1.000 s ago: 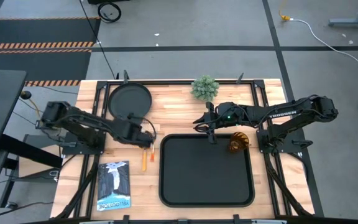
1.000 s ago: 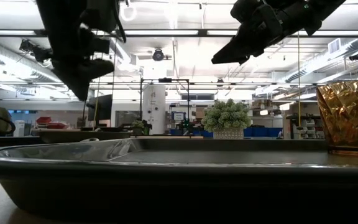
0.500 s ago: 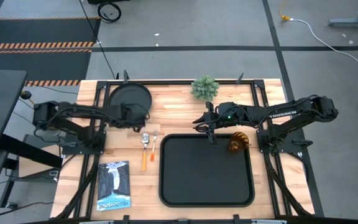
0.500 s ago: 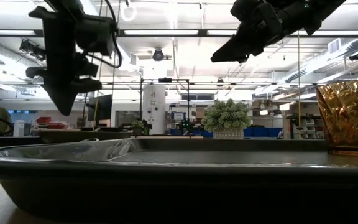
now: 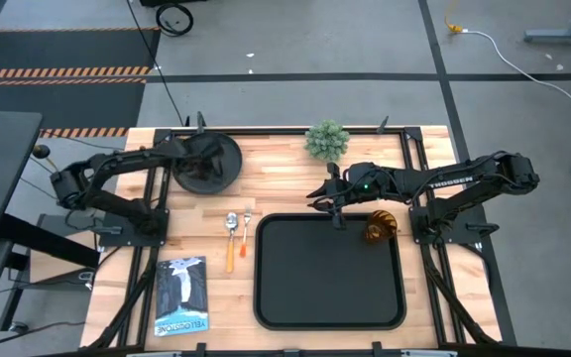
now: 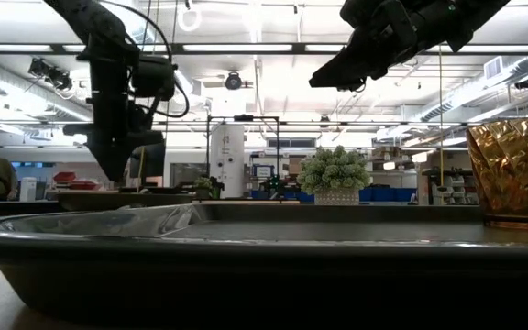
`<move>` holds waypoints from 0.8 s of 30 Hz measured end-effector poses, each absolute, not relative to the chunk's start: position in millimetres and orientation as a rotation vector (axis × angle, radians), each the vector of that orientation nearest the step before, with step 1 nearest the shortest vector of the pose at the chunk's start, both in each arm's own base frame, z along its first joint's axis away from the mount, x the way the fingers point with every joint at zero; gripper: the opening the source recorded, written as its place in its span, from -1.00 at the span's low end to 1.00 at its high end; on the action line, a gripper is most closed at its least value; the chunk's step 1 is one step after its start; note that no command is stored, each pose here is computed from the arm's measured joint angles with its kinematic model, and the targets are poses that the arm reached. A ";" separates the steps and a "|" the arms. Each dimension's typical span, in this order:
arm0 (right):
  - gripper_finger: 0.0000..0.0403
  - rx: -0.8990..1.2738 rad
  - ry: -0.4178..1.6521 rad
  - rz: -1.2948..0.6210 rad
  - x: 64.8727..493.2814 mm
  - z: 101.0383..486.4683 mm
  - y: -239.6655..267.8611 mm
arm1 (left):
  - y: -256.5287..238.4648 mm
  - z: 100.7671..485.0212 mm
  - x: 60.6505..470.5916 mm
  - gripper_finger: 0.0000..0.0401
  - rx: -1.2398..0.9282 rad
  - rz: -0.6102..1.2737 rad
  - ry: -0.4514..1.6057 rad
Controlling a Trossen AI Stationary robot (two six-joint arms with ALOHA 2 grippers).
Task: Pick and place plate/cup/fork/spoon on tray
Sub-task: Put the black plate on the black tray to the bottom left of the brown cup
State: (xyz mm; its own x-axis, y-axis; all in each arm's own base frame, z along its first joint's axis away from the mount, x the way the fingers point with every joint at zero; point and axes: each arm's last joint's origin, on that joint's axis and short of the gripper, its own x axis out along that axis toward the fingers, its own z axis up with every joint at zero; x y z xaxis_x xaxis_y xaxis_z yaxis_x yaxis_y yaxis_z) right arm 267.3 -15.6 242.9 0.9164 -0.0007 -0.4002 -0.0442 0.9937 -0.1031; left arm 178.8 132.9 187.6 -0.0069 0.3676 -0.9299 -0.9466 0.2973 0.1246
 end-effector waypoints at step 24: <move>-0.43 -0.100 0.393 0.041 268.8 243.7 -15.0 | 265.9 187.8 145.4 -0.55 -0.818 1.168 1.137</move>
